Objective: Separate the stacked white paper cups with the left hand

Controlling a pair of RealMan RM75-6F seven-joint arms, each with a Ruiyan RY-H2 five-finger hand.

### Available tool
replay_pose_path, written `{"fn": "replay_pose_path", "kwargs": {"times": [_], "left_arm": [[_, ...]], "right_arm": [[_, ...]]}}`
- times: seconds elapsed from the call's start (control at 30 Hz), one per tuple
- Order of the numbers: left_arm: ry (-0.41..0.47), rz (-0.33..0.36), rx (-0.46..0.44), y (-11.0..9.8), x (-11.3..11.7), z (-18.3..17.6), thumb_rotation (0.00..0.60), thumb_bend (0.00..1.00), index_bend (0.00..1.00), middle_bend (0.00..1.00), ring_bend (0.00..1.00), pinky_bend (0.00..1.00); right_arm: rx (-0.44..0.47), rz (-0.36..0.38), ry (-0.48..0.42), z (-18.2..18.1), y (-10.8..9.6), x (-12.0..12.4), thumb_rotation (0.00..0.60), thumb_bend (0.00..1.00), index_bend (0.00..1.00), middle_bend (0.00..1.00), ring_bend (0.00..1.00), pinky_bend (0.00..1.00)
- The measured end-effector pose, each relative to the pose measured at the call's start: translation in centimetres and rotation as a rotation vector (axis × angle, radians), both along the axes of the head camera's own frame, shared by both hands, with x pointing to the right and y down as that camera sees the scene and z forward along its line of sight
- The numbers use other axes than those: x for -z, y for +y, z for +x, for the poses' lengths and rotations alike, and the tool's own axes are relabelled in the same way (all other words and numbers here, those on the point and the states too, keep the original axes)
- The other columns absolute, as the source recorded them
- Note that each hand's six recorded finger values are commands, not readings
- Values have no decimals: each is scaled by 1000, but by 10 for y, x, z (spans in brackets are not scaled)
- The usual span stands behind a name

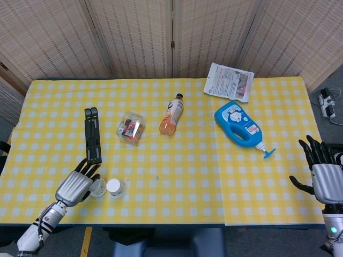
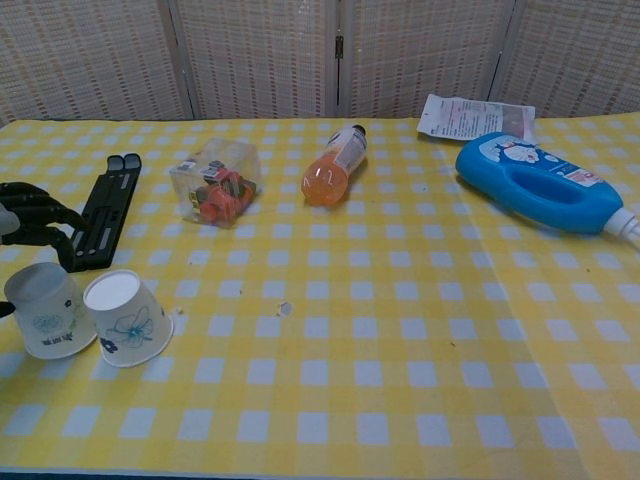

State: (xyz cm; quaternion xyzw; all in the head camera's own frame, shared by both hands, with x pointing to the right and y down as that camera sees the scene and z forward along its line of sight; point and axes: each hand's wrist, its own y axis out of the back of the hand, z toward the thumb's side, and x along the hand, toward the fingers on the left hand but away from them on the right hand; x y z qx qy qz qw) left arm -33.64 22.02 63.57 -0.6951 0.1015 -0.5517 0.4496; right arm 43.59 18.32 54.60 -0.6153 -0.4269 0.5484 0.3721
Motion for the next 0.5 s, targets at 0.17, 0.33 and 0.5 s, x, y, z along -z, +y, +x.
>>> {"fn": "replay_pose_path", "kwargs": {"times": [0.17,0.33,0.5], "left_arm": [[-2,-2,2,1,-1,0,600,462,307,155,107,0],[-3,-3,1,2,-1,1,600,462,222,155,103,0],[-4,1,-3,3,0,2,600,462,214,155,100,0]], "right_arm": [[0,0,-1,0,0,0,600,228,0,0,0,0],[-1,-1,-1,1,1,-1,600,228,0,0,0,0],[-4,1,-2,2,1,0,600,228,0,0,1,0]]}}
